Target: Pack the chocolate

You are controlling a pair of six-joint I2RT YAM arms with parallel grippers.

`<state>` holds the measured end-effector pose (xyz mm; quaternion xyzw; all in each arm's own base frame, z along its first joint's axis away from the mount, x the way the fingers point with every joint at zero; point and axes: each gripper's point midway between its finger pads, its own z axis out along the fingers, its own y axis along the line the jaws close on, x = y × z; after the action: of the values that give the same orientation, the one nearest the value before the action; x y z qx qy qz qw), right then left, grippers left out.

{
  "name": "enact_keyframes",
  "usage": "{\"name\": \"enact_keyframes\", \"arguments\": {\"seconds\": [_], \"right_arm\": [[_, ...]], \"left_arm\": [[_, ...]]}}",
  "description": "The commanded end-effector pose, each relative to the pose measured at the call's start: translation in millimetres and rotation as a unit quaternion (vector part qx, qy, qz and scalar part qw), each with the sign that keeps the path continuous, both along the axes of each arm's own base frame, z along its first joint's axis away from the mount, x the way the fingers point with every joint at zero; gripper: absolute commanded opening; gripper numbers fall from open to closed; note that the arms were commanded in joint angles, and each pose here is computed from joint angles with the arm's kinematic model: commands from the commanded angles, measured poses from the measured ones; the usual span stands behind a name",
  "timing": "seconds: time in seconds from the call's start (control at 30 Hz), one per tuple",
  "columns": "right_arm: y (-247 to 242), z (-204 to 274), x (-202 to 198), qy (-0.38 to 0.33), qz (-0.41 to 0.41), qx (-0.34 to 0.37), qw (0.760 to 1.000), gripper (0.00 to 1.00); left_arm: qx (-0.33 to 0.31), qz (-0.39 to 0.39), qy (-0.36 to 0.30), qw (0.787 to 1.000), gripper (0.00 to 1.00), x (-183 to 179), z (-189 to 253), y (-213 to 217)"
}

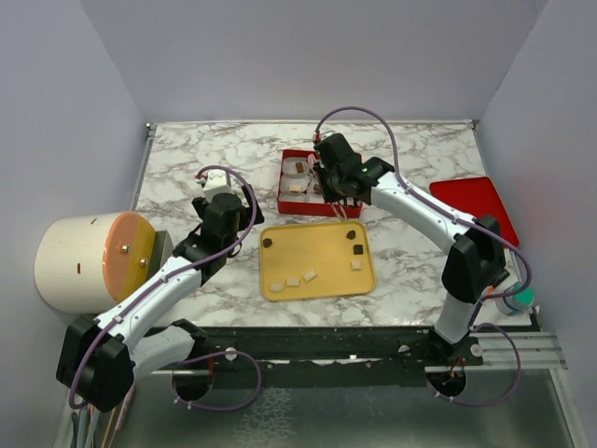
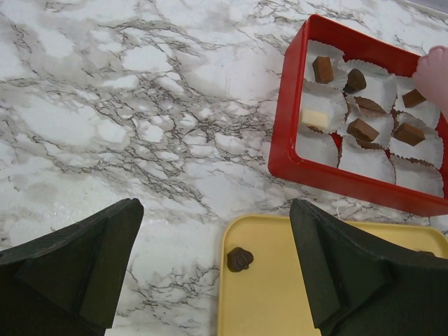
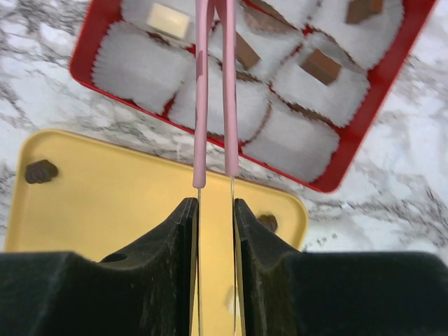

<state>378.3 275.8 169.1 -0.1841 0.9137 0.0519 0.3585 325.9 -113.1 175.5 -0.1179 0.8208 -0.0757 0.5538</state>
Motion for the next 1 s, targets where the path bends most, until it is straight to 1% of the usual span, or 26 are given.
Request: {"name": "enact_keyframes", "arguments": {"seconds": [0.0,0.1,0.27,0.43,0.6,0.97], "right_arm": [[-37.3,13.5,-2.2,-0.037,-0.068,-0.010,0.997,0.29],[-65.7,7.3,-5.7,-0.041,-0.104,-0.021,0.993,0.29],[-107.3,-19.3,-11.9,-0.027,-0.145,-0.050,0.988,0.29],[-137.7,-42.0,-15.2,-0.016,-0.177,-0.057,0.982,0.29],[-159.8,-63.0,-14.3,0.000,-0.199,-0.066,0.978,0.29],[-183.5,-105.9,-2.1,0.038,-0.222,-0.079,0.971,0.29]], "left_arm": [[-0.009,-0.004,0.001,1.000,0.98,-0.1,-1.7,-1.4],[-0.011,-0.006,0.000,1.000,0.98,-1.1,-0.7,-1.7],[-0.014,-0.007,-0.004,1.000,0.98,-2.4,2.2,-1.6],[-0.017,-0.007,-0.005,1.000,0.98,-4.2,3.0,-1.1],[-0.019,-0.008,-0.005,1.000,0.98,-5.2,2.6,-1.2],[-0.017,-0.003,0.009,1.000,0.98,-2.3,-9.3,-2.4]]}}
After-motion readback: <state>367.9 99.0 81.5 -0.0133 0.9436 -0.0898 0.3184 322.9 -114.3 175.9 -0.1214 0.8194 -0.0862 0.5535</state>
